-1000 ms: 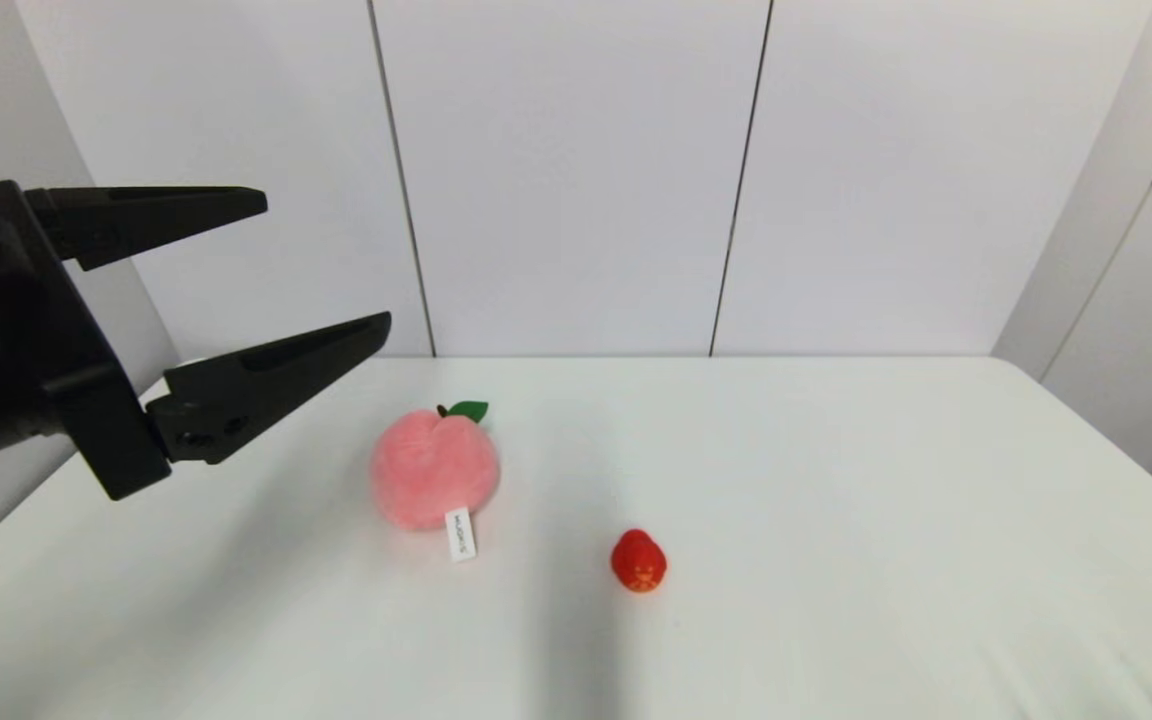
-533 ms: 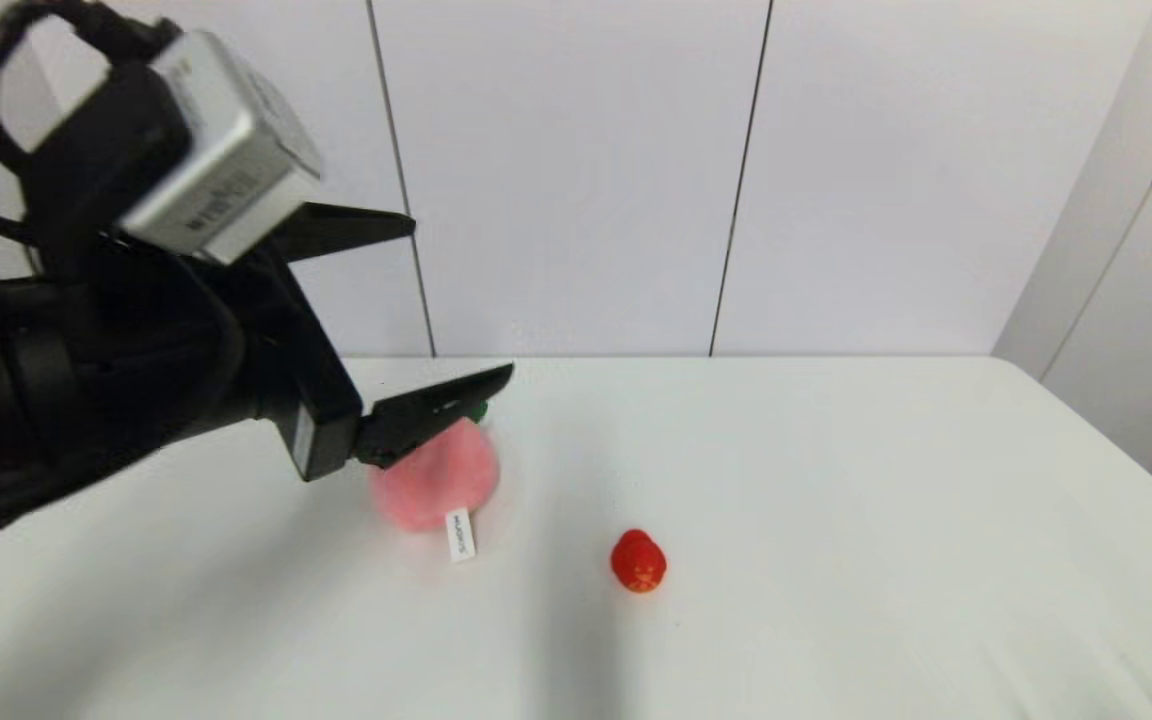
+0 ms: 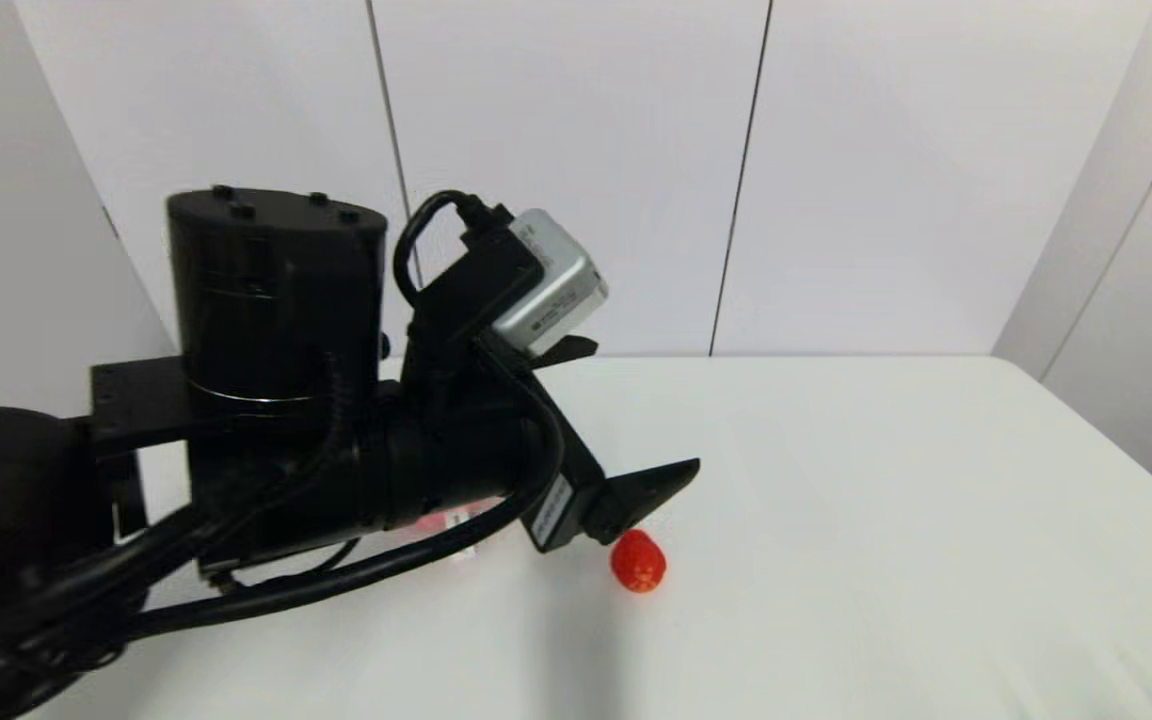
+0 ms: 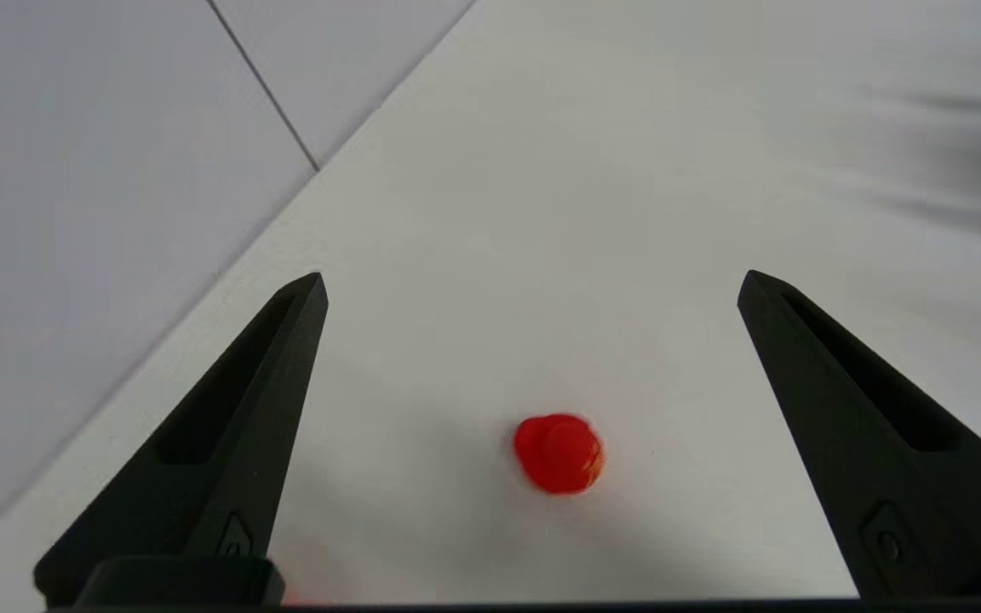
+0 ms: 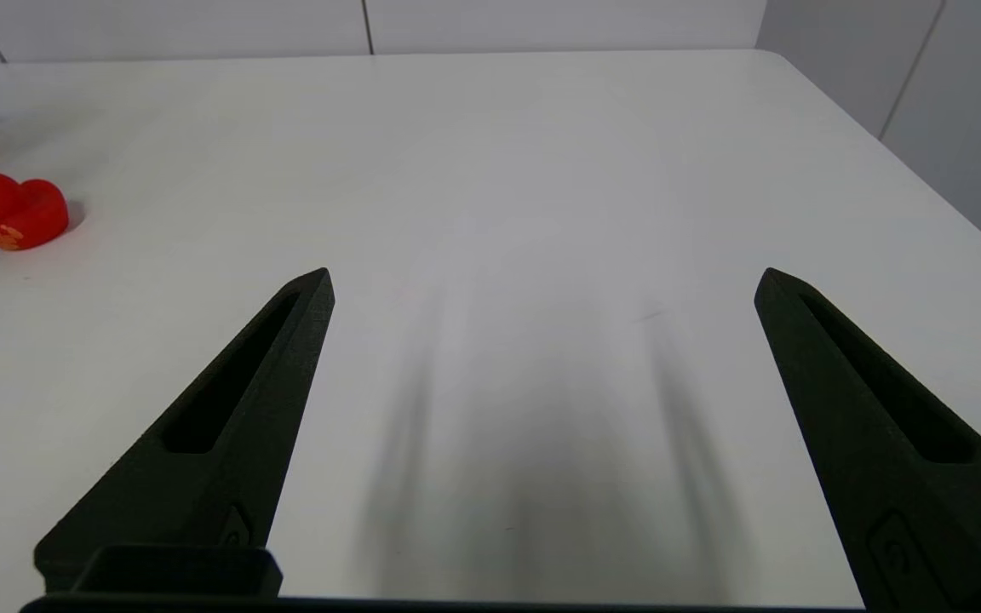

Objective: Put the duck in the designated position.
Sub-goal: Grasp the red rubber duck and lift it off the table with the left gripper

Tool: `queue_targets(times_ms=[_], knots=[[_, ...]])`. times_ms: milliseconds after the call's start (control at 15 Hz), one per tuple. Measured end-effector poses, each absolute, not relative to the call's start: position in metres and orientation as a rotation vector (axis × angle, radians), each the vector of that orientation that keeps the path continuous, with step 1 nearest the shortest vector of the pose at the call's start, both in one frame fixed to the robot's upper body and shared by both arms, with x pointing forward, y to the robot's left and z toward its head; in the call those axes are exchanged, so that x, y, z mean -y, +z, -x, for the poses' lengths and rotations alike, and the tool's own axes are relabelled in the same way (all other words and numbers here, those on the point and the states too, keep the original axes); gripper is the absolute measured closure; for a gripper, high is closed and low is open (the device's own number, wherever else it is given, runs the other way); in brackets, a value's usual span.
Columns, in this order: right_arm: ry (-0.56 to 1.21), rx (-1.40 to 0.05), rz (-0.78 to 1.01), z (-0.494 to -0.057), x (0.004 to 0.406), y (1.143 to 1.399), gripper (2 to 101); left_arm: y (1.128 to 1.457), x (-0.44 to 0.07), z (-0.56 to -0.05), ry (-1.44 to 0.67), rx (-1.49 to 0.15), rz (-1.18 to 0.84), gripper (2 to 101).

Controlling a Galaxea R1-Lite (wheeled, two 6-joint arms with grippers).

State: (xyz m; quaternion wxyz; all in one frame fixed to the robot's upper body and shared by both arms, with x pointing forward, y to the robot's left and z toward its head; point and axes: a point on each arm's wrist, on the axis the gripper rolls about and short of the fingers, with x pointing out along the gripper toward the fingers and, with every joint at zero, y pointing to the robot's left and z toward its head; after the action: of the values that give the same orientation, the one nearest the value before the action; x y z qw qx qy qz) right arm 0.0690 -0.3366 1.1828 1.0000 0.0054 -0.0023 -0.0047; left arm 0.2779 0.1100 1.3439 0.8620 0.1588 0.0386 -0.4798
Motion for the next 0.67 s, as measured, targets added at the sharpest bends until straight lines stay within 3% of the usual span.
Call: queue_targets(times_ms=[333, 667], knots=[[-0.01, 0.005, -0.011, -0.069, 0.337, 1.183, 4.3, 1.305, -0.086, -0.302, -0.972, -0.151, -0.141, 5.4], [-0.009, 0.004, -0.01, -0.069, 0.337, 1.183, 4.3, 1.262, -0.106, -0.313, -0.954, -0.236, -0.159, 5.4]])
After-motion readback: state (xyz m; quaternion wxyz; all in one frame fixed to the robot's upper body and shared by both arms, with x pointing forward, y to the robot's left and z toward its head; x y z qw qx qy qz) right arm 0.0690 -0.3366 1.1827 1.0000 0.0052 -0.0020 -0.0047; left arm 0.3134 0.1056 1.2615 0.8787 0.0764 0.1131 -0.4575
